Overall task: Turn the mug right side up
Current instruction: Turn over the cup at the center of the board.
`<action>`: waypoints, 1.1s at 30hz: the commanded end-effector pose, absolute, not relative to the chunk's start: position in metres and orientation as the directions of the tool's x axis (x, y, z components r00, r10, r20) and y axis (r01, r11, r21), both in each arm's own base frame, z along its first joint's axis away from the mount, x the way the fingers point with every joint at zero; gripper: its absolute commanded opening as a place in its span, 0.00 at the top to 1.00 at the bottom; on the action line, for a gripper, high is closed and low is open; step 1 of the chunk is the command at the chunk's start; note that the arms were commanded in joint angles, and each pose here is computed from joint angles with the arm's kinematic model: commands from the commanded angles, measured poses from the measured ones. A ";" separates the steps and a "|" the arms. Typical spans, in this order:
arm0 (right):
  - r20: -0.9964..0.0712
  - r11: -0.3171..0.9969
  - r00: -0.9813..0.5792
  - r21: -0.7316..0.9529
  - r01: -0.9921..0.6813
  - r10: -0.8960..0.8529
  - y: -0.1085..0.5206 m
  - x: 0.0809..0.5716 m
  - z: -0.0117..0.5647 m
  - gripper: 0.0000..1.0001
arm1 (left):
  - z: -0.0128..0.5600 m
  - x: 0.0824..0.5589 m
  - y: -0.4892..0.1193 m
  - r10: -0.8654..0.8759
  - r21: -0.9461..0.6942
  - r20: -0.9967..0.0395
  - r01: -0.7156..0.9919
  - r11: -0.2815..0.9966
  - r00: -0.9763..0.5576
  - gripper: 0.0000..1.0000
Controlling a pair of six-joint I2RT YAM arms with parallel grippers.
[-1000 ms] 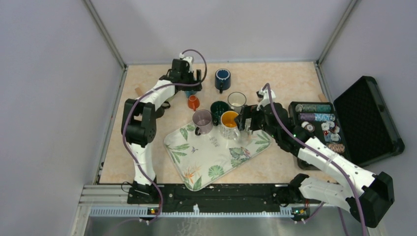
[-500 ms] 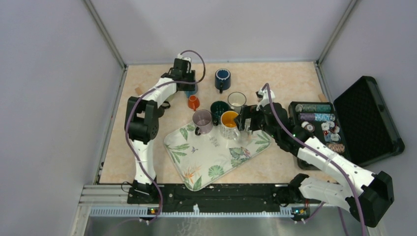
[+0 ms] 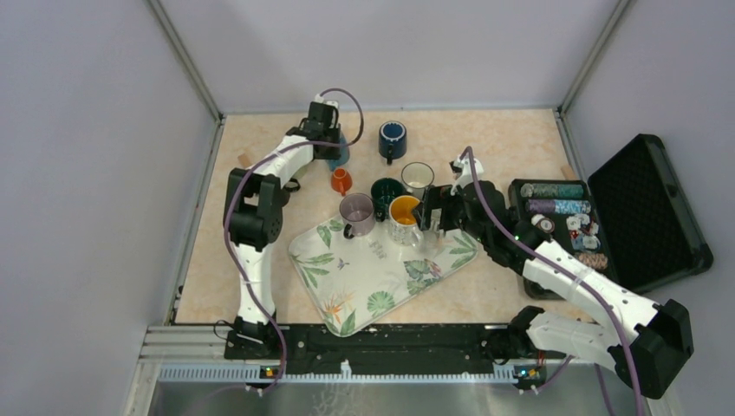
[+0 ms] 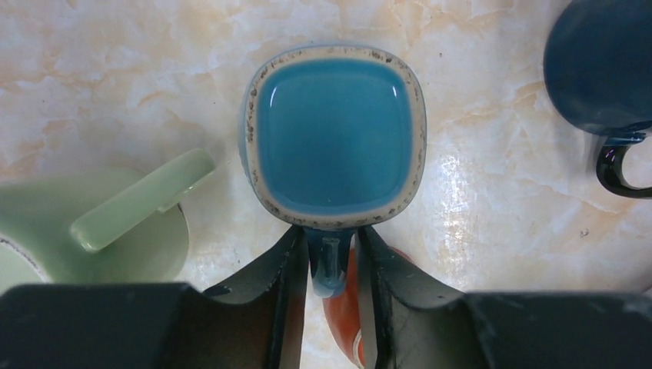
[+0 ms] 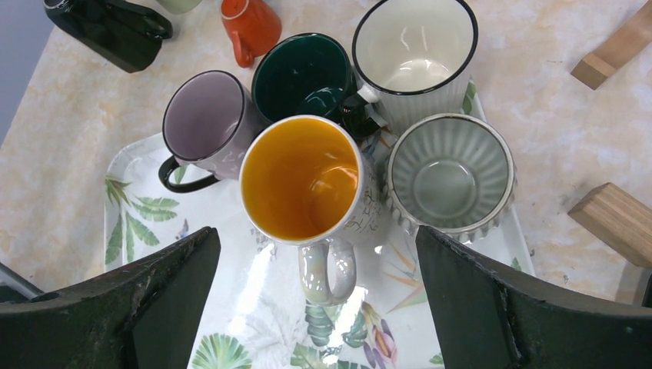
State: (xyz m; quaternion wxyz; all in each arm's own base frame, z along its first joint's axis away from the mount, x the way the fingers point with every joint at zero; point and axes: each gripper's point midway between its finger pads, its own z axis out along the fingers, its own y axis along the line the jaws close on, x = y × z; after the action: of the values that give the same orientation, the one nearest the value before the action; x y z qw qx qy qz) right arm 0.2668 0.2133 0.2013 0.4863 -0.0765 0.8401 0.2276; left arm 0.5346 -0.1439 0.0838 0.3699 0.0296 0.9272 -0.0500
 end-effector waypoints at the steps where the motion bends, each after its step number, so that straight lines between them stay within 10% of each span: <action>1: -0.858 0.880 -0.498 0.327 -0.344 0.124 0.214 0.272 0.211 0.01 | 0.097 0.550 -0.144 0.022 -0.058 -0.725 0.093 0.994 -0.688 0.68; 15: -0.858 0.882 -0.498 0.328 -0.340 0.127 0.214 0.273 0.213 0.01 | 0.122 0.566 -0.147 0.035 -0.051 -0.785 0.120 0.991 -0.618 1.00; 33: -0.861 0.845 -0.463 0.398 -0.357 0.210 0.225 0.284 0.244 0.01 | 0.254 0.557 -0.185 -0.113 -0.238 -0.919 0.302 0.923 -0.379 1.00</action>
State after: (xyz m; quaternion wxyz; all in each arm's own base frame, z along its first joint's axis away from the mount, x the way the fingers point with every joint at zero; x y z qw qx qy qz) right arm 0.2698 0.2141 0.1989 0.4798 -0.0612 0.8436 0.2334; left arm 0.5504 -0.1680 0.1357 0.4377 0.0517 0.8901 -0.1158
